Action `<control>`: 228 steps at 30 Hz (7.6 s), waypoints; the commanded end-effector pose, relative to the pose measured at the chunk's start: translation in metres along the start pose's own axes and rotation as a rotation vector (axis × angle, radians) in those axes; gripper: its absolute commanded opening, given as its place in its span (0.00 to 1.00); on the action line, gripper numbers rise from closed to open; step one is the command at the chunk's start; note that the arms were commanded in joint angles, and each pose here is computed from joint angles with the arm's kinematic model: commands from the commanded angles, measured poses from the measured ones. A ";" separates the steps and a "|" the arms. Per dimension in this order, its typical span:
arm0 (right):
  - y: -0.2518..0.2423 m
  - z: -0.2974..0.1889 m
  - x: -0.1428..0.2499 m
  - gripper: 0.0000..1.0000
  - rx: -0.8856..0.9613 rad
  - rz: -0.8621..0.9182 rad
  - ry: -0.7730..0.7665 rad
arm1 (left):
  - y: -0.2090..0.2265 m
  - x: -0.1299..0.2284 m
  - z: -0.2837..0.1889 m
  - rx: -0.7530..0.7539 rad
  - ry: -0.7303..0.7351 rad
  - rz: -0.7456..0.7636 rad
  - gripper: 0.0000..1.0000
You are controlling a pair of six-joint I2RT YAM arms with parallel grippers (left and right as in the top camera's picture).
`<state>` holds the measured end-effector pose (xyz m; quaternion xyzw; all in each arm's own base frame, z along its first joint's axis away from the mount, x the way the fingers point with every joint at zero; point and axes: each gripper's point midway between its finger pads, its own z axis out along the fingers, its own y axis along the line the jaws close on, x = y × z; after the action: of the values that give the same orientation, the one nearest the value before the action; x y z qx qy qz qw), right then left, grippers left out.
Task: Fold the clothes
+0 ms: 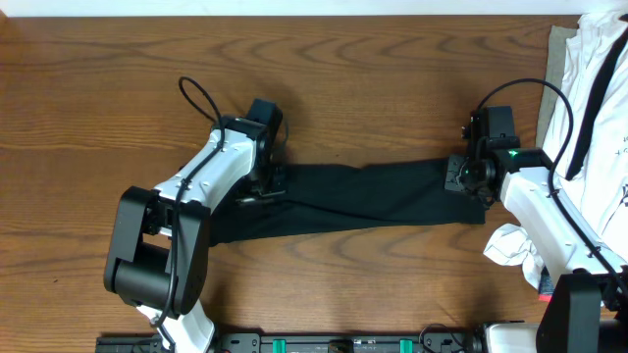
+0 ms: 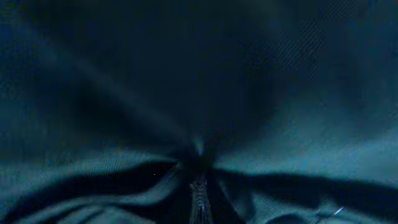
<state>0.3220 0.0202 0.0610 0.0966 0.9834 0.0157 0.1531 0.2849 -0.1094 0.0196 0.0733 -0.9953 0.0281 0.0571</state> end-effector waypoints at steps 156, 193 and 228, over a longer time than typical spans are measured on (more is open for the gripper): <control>-0.046 0.019 -0.045 0.44 -0.108 -0.150 -0.122 | 0.057 -0.036 -0.085 -0.030 -0.266 -0.142 0.17; -0.075 0.082 0.011 0.43 -0.046 0.113 0.187 | 0.058 -0.031 -0.083 -0.039 -0.245 -0.139 0.17; -0.069 0.059 0.033 0.56 -0.074 0.191 0.241 | 0.059 -0.029 -0.083 -0.042 -0.238 -0.139 0.22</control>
<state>0.3080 -0.0482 -0.0014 0.1742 0.9812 0.0668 0.0500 0.3169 -0.0437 0.0996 0.1407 -0.9879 0.0009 -0.0654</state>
